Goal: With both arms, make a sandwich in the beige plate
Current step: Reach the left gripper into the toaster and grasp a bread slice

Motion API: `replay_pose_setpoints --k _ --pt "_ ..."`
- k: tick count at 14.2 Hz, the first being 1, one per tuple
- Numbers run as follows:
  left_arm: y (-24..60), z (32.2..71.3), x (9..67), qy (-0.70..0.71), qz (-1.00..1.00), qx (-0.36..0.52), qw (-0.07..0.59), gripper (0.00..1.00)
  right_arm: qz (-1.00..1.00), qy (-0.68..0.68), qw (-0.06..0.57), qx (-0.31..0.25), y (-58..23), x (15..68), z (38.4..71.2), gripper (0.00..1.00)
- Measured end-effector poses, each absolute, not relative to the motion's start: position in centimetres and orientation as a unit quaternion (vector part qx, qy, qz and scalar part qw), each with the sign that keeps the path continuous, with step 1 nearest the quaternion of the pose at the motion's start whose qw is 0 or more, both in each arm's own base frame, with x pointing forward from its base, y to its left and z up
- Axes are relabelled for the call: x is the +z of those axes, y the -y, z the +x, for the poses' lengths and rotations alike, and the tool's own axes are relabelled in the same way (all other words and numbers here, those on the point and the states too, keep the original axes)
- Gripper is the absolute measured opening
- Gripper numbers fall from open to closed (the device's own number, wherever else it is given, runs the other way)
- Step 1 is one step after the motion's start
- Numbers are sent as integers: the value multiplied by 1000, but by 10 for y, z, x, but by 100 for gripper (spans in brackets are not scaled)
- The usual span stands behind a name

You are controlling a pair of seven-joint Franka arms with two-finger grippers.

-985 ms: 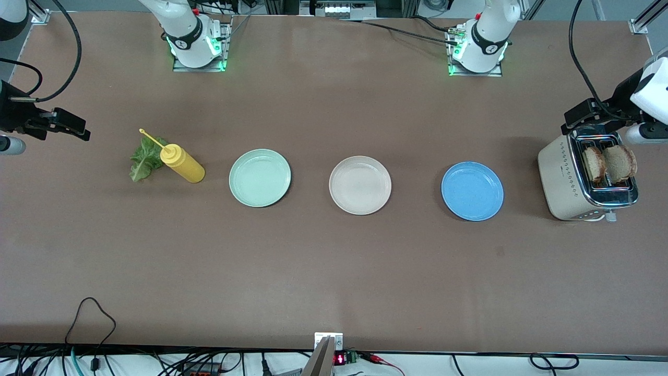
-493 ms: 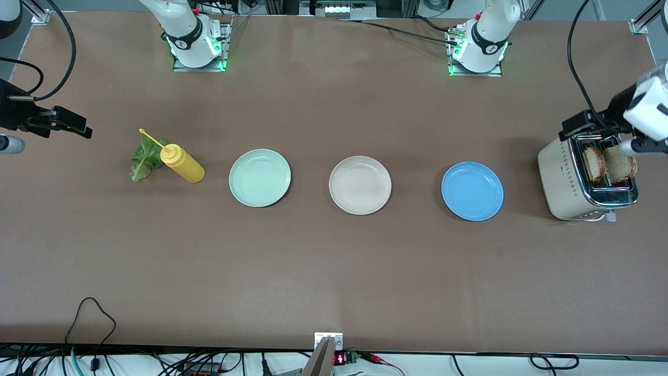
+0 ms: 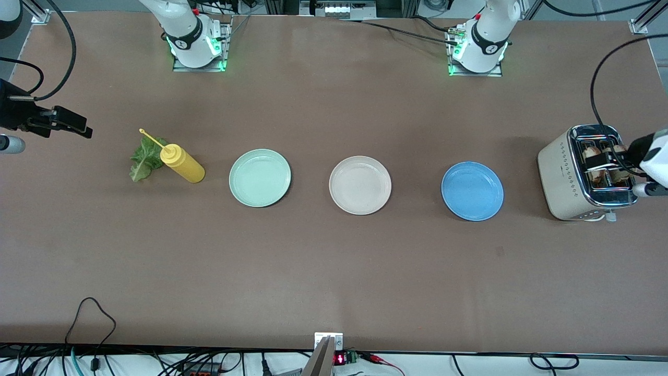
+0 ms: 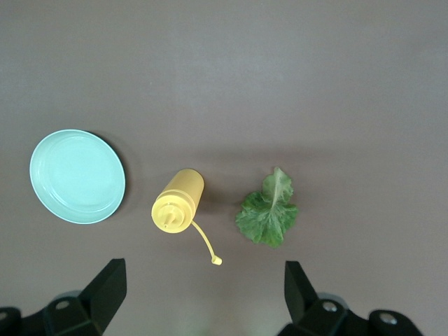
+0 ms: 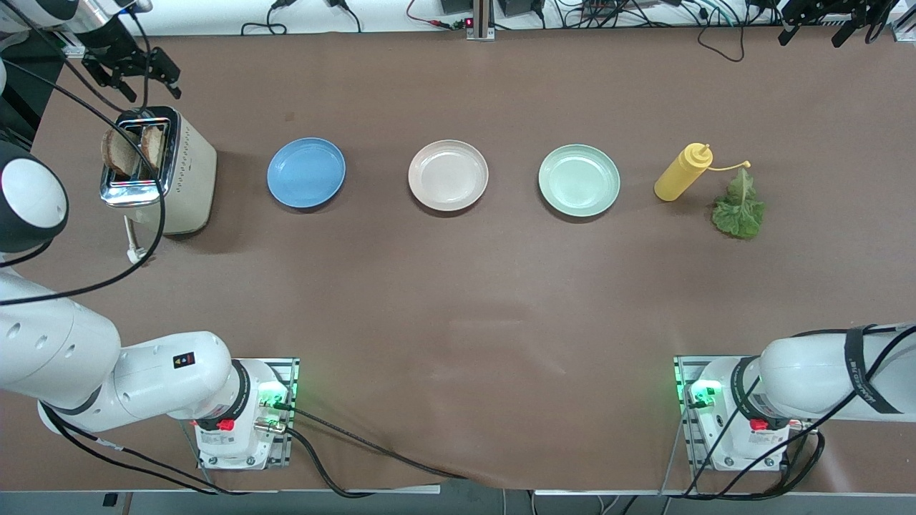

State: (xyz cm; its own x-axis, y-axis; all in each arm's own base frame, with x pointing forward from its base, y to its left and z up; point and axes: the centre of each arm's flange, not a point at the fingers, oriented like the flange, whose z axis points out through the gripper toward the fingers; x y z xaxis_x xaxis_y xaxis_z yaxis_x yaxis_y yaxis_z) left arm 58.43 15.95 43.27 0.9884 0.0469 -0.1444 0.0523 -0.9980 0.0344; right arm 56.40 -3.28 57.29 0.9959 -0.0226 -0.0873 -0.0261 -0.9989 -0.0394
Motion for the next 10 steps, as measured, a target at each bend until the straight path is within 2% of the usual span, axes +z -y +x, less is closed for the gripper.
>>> replay_pose_setpoints --k 10 --pt "-203 579 369 -36 991 -126 16 98 -999 -15 20 45 35 571 565 100"
